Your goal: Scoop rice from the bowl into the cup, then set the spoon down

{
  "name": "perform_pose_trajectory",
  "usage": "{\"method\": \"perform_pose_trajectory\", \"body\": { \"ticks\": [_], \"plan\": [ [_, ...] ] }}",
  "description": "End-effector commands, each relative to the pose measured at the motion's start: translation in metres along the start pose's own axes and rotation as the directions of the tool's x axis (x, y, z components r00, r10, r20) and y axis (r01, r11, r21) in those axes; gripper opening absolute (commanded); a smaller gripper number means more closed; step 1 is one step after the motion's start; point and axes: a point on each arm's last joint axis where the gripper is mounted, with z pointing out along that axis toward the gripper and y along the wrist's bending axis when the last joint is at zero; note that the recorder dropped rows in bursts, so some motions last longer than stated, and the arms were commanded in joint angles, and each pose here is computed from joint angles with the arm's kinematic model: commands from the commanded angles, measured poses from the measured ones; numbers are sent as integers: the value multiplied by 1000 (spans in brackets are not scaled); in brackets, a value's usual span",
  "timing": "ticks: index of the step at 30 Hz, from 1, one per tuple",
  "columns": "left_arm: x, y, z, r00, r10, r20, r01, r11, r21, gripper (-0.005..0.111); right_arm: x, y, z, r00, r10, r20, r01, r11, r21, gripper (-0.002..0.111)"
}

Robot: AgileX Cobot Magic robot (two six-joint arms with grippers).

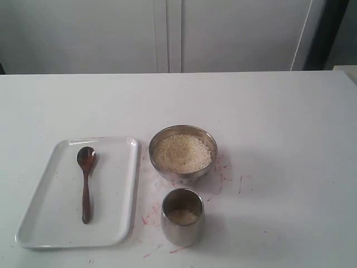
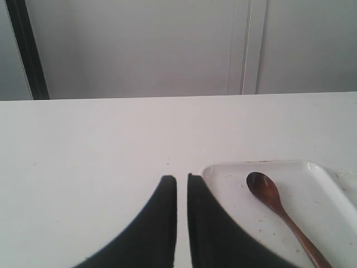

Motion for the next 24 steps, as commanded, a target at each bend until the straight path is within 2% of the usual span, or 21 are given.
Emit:
{"method": "perform_pose_trajectory", "body": {
  "ticks": [1, 4, 11, 24],
  "plan": [
    [-3, -1, 0, 1000, -11, 11, 11, 1000, 6, 14, 5, -1, -1, 980, -197, -33, 197, 980, 5, 31],
    [-3, -1, 0, 1000, -11, 11, 11, 1000, 6, 14, 18, -7, -3, 958, -220, -186, 230, 973, 30, 31],
    [-3, -1, 0, 1000, -11, 11, 11, 1000, 6, 14, 34, -14, -8, 898, -222, -379, 262, 963, 56, 31],
    [-3, -1, 0, 1000, -11, 11, 11, 1000, 6, 14, 37, -15, -9, 887, -201, -415, 251, 966, 68, 31]
  ]
}}
